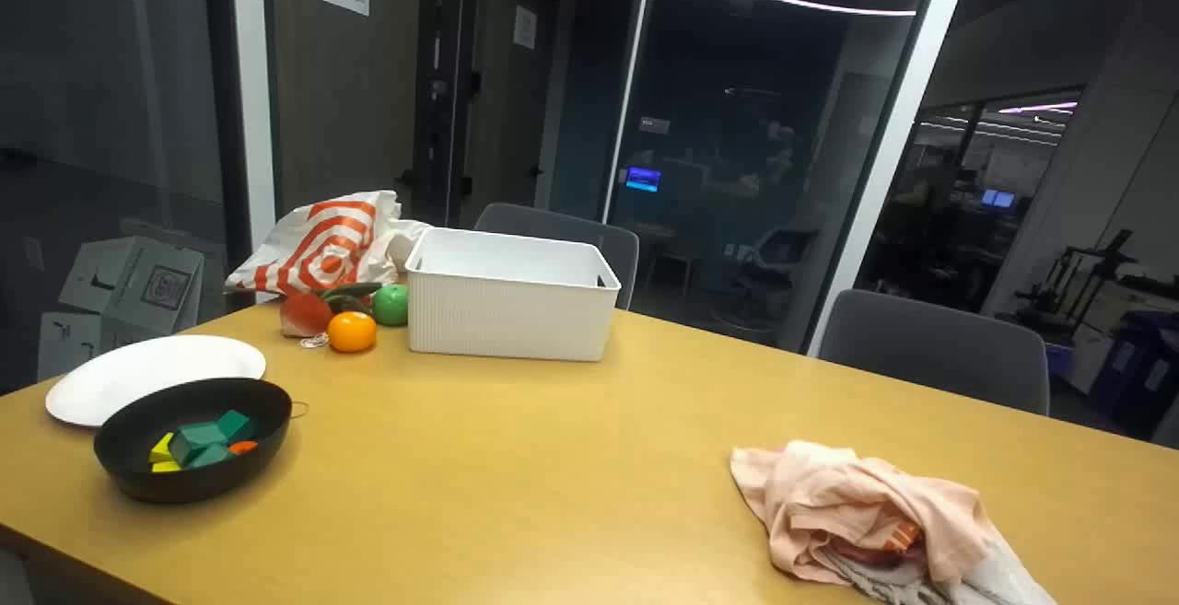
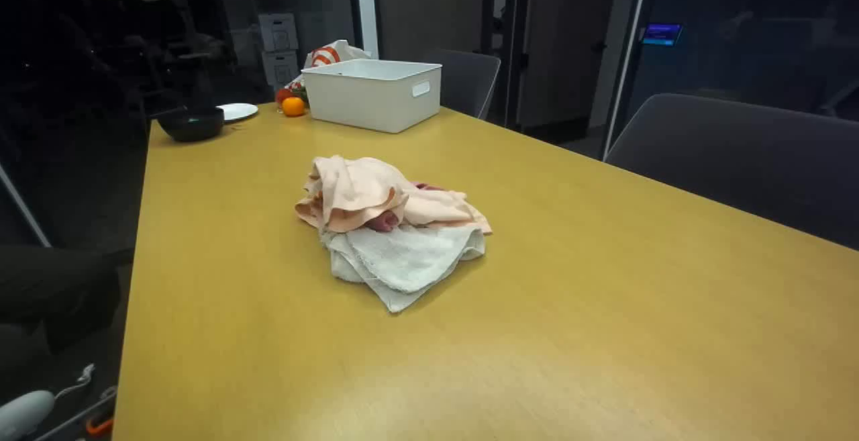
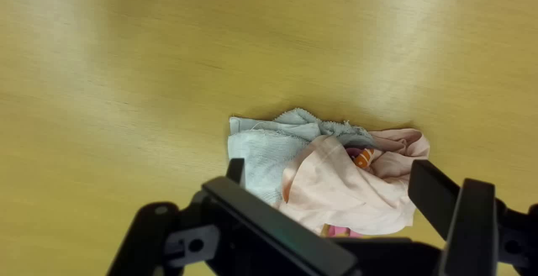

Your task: Move the peach shirt to the left and the pink shirt to the right

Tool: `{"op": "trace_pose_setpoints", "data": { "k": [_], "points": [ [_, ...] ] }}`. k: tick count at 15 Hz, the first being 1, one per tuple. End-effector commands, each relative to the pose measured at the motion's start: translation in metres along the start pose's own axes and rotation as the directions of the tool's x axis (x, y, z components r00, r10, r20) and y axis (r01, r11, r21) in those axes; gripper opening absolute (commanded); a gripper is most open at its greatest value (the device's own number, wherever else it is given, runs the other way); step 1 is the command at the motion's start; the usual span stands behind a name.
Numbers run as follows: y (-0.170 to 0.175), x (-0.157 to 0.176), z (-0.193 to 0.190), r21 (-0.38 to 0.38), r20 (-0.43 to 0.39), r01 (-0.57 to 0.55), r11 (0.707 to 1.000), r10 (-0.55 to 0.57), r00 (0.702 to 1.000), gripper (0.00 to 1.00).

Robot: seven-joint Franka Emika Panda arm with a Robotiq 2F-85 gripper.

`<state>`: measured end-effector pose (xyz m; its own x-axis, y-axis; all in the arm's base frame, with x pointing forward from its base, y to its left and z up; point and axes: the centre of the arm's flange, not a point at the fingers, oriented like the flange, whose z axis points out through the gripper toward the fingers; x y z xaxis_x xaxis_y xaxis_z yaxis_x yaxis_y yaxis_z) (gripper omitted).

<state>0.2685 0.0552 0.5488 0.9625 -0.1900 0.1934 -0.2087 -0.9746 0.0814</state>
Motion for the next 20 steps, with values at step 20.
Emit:
{"op": "trace_pose_setpoints", "data": {
  "k": [20],
  "points": [
    [-0.107, 0.084, 0.114, 0.092, -0.11, 0.286, 0.954, -0.276, 0.955, 1.0]
  ]
}}
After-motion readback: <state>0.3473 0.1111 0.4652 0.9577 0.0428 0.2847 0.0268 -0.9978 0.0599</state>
